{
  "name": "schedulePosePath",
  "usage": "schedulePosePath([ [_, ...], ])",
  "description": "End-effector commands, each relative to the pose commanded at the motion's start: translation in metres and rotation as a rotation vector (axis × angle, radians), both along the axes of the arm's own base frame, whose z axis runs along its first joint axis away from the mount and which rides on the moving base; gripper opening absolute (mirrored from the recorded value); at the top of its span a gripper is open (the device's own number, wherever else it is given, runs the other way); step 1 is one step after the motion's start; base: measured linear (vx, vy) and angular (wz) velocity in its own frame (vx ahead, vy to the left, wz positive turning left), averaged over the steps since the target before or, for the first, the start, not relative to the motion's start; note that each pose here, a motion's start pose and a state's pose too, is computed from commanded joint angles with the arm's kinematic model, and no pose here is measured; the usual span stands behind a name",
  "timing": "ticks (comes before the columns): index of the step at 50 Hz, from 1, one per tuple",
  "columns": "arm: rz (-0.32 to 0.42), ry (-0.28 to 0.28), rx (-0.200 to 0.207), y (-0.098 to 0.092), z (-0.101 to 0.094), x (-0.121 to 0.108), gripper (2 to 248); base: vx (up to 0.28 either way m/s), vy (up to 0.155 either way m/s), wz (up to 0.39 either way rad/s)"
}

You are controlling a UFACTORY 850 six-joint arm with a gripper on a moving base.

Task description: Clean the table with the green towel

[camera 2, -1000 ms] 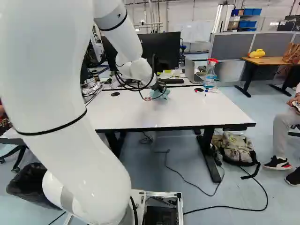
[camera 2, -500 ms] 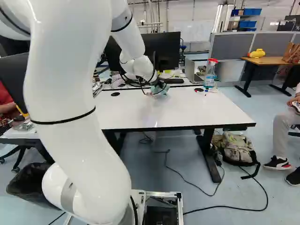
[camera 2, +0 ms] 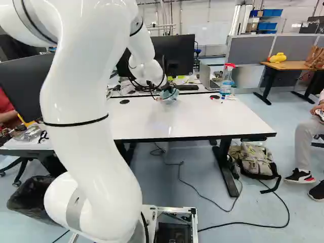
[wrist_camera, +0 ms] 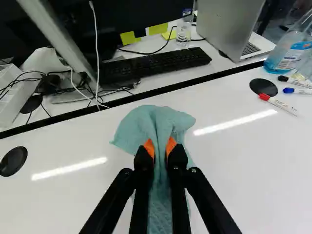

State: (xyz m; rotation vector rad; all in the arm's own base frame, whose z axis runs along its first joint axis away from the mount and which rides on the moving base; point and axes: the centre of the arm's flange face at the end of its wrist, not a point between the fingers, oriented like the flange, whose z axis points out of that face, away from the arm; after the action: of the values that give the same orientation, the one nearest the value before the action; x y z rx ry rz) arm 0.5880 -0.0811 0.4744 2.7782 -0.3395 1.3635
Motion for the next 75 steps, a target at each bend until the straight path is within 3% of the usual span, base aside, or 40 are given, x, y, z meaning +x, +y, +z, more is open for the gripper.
schedulePosePath([
  [10,0.026,0.001,0.0,0.016,0.0,-0.001,45,0.0,0.0,0.0],
  [20,0.028,0.006,0.001,0.017,-0.003,0.0,45,0.0,0.0,0.0],
  [75,0.028,0.111,0.013,0.015,-0.069,0.015,45,0.0,0.0,0.0],
])
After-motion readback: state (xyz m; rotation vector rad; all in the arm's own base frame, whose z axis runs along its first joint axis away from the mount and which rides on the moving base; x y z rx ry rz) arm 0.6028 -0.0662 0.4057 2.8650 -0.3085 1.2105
